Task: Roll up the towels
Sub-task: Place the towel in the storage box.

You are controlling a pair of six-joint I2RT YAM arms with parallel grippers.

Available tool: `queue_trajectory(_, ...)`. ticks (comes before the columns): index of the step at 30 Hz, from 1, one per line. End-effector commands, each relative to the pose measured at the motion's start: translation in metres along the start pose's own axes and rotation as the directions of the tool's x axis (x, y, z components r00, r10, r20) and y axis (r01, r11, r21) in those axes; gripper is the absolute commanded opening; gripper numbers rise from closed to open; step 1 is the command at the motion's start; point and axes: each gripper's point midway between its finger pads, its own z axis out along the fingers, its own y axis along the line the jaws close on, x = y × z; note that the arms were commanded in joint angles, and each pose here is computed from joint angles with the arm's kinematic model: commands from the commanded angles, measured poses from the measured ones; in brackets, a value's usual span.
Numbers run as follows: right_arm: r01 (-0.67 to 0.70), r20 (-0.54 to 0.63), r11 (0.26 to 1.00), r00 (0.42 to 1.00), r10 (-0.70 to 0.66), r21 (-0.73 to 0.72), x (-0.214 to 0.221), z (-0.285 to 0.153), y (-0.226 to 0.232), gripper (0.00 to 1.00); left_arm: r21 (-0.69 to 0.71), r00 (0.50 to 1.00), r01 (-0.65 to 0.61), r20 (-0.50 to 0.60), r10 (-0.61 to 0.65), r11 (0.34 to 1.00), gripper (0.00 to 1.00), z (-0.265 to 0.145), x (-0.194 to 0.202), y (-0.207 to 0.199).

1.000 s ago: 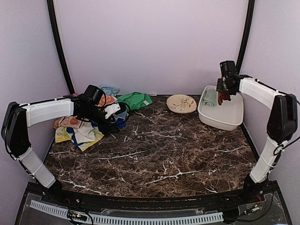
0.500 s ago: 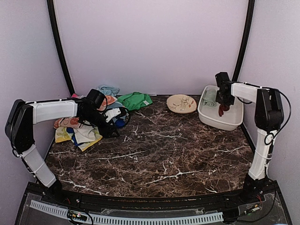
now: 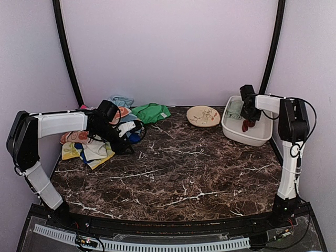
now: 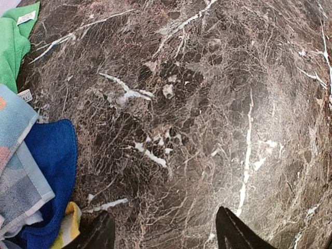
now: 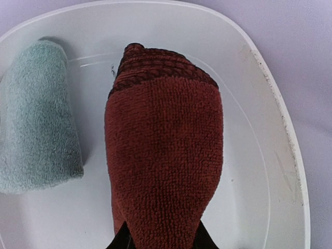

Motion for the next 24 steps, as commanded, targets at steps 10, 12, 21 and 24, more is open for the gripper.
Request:
queue_trajectory(10, -0.085, 0.135, 0.985, 0.989, 0.065, 0.150, -0.034, -0.029, -0.052, 0.00, 0.054, 0.999, 0.034, 0.011, -0.034, 0.998, 0.69, 0.007, -0.001, -0.002)
queue_trajectory(12, -0.058, 0.151, 0.980, 0.988, 0.029, 0.191, -0.040, -0.037, -0.061, 0.00, 0.061, 0.999, 0.037, 0.019, -0.038, 0.997, 0.69, 0.009, -0.003, -0.002)
queue_trajectory(21, 0.112, 0.088, 0.949, 0.986, -0.144, 0.295, -0.036, -0.029, -0.053, 0.00, 0.058, 0.999, 0.038, 0.024, -0.040, 0.998, 0.68, 0.006, -0.002, -0.002)
queue_trajectory(24, 0.147, 0.033, 0.957, 0.987, -0.160, 0.251, -0.015, -0.012, -0.038, 0.00, 0.043, 0.999, 0.034, 0.024, -0.035, 0.998, 0.68, 0.003, -0.001, -0.001)
